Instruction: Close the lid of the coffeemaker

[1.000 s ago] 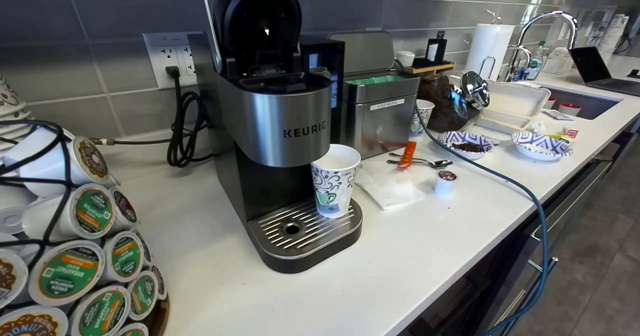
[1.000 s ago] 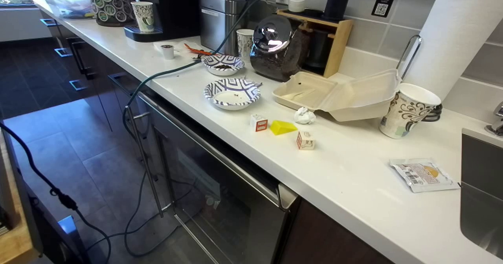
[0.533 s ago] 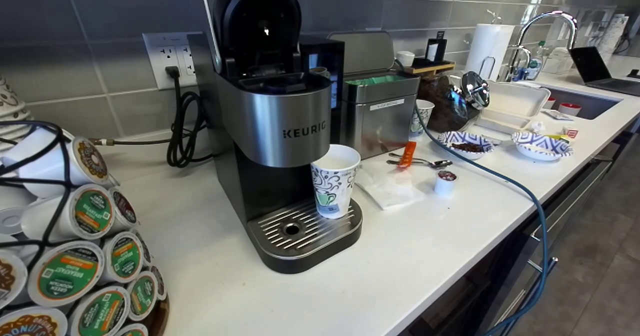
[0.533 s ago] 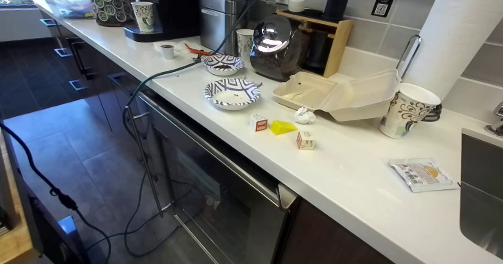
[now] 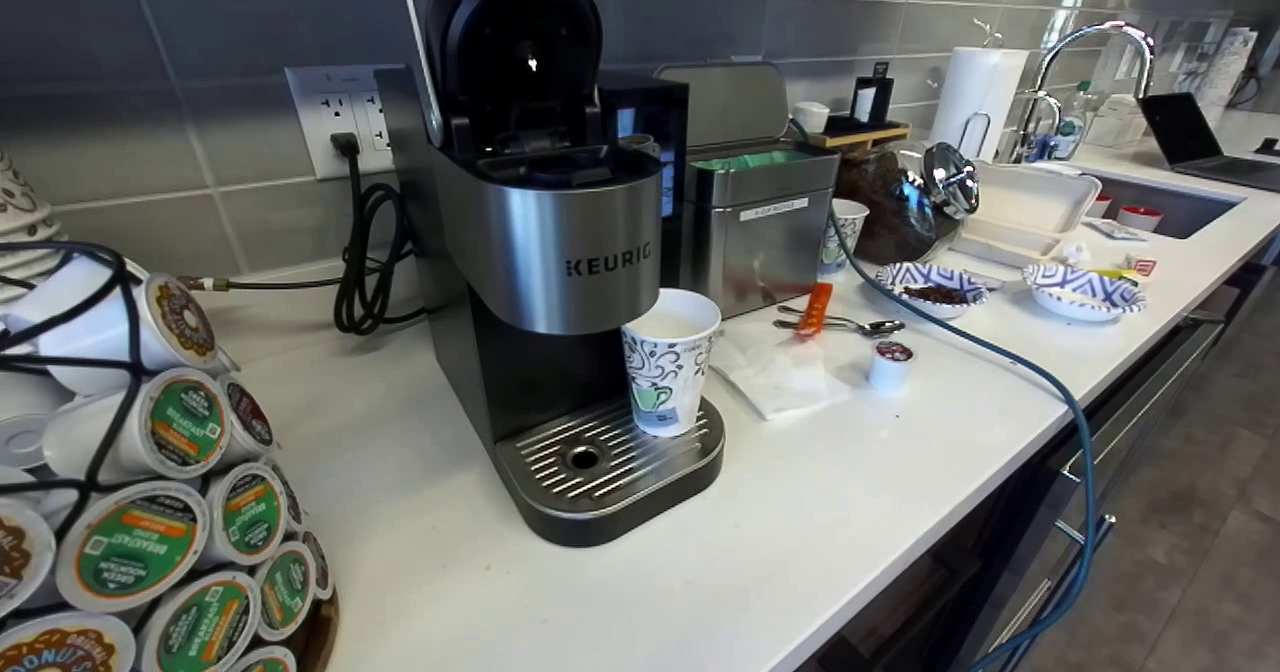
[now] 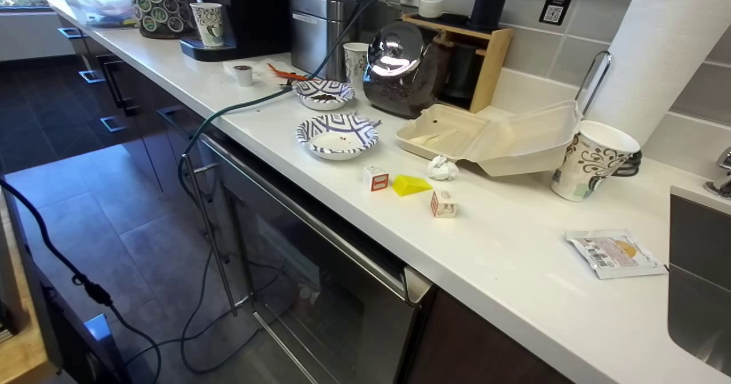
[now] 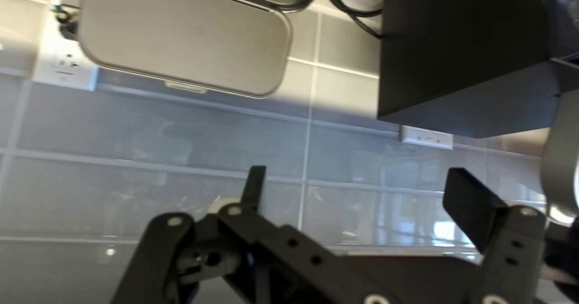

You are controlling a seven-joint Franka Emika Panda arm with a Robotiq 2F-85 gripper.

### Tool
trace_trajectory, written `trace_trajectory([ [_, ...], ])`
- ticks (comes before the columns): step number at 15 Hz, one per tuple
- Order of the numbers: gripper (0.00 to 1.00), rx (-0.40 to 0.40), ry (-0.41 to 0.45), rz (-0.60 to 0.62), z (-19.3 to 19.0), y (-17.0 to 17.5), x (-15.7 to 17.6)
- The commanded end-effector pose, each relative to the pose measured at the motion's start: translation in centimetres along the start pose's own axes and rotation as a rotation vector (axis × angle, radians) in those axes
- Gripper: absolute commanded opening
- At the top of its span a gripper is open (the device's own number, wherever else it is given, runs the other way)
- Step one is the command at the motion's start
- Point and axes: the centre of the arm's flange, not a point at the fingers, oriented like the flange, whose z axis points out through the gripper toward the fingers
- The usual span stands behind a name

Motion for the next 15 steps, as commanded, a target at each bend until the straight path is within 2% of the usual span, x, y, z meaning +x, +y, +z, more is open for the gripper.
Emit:
trace_trajectory([
  [1, 1.00, 0.180, 0.053, -0.060, 5.2, -2.0, -0.1],
  [5, 1.00, 0.330, 0.168, -0.118, 7.0, -6.3, 2.2],
  [7, 1.00, 0.385, 0.205, -0.111, 7.4, -7.0, 3.5],
  [9, 1.00, 0.447, 0.213, -0.097, 8.3, -6.2, 4.0],
  [12, 1.00, 0.548, 0.201, -0.061, 10.5, -4.0, 2.5],
  [15, 1.00, 0.661, 0.166, -0.095, 13.4, -3.1, -1.1],
])
